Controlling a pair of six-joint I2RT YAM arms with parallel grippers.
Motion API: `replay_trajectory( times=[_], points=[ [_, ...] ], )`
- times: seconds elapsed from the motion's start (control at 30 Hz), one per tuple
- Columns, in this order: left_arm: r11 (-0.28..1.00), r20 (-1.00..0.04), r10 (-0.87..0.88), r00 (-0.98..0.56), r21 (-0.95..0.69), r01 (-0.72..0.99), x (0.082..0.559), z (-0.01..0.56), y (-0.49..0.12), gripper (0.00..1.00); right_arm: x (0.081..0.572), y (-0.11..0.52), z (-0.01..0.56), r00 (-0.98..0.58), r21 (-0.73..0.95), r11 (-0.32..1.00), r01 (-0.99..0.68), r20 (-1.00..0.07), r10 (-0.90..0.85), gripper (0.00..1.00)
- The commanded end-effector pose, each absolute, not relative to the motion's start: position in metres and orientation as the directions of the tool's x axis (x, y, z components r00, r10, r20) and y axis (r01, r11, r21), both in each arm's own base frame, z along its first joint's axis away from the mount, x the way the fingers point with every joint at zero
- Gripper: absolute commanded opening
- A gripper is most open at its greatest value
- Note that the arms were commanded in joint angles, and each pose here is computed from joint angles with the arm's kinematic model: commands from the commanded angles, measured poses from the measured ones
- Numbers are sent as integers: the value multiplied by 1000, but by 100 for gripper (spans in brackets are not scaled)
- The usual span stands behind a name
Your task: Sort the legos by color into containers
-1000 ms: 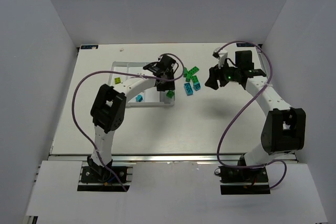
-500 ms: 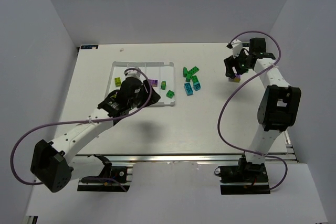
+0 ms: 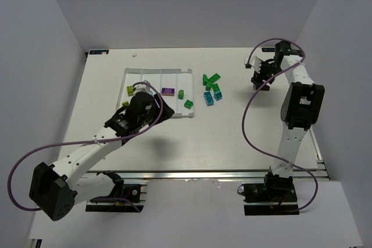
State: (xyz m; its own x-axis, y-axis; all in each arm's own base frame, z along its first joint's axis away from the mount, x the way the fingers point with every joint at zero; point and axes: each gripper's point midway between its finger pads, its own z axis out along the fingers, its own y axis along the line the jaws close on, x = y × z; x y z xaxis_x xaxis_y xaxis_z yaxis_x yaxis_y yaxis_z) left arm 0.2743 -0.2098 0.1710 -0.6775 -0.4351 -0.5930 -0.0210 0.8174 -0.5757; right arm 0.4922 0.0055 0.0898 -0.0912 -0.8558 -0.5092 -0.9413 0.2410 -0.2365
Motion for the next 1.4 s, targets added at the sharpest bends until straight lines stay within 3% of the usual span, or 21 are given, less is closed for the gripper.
replay_trajectory(
  times=[0.0, 0.6, 0.7, 0.8, 0.83, 0.9, 1.03, 1.13, 1.2, 1.3, 1.37],
  points=[
    [802, -609, -462, -645, -597, -11, 276, 186, -209, 67, 507, 6, 100, 15, -291, 149, -945, -493, -870, 80],
    [797, -613, -498, -614, -603, -44, 272, 199, -197, 68, 523, -6, 52, -28, -222, 141, -965, -445, -895, 68],
    [796, -612, -496, -616, -604, -40, 273, 200, -199, 68, 526, -6, 51, -30, -219, 141, -965, -444, -896, 60],
    [779, -612, -501, -612, -627, -11, 273, 208, -204, 68, 524, -4, 57, -34, -213, 148, -966, -460, -887, 42],
    [771, -612, -501, -613, -636, 5, 273, 211, -207, 68, 524, -1, 64, -32, -220, 154, -963, -475, -879, 26],
    [739, -602, -492, -629, -671, 64, 271, 217, -219, 69, 520, 7, 73, -24, -219, 159, -963, -515, -857, 12],
    [663, -581, -475, -661, -731, 166, 268, 228, -243, 71, 505, 34, 127, 9, -246, 188, -951, -629, -777, 3],
    [594, -571, -474, -670, -769, 235, 266, 242, -258, 74, 479, 70, 169, -39, -159, 250, -955, -769, -638, 0],
    [558, -583, -475, -659, -779, 287, 268, 254, -266, 75, 454, 100, 196, -144, 5, 282, -959, -869, -474, 0],
    [513, -606, -459, -650, -778, 362, 267, 268, -276, 76, 405, 148, 243, -303, 243, 238, -940, -916, -263, 0],
    [492, -619, -445, -647, -773, 401, 267, 273, -282, 76, 382, 163, 243, -458, 421, 212, -882, -872, -171, 0]
  ],
)
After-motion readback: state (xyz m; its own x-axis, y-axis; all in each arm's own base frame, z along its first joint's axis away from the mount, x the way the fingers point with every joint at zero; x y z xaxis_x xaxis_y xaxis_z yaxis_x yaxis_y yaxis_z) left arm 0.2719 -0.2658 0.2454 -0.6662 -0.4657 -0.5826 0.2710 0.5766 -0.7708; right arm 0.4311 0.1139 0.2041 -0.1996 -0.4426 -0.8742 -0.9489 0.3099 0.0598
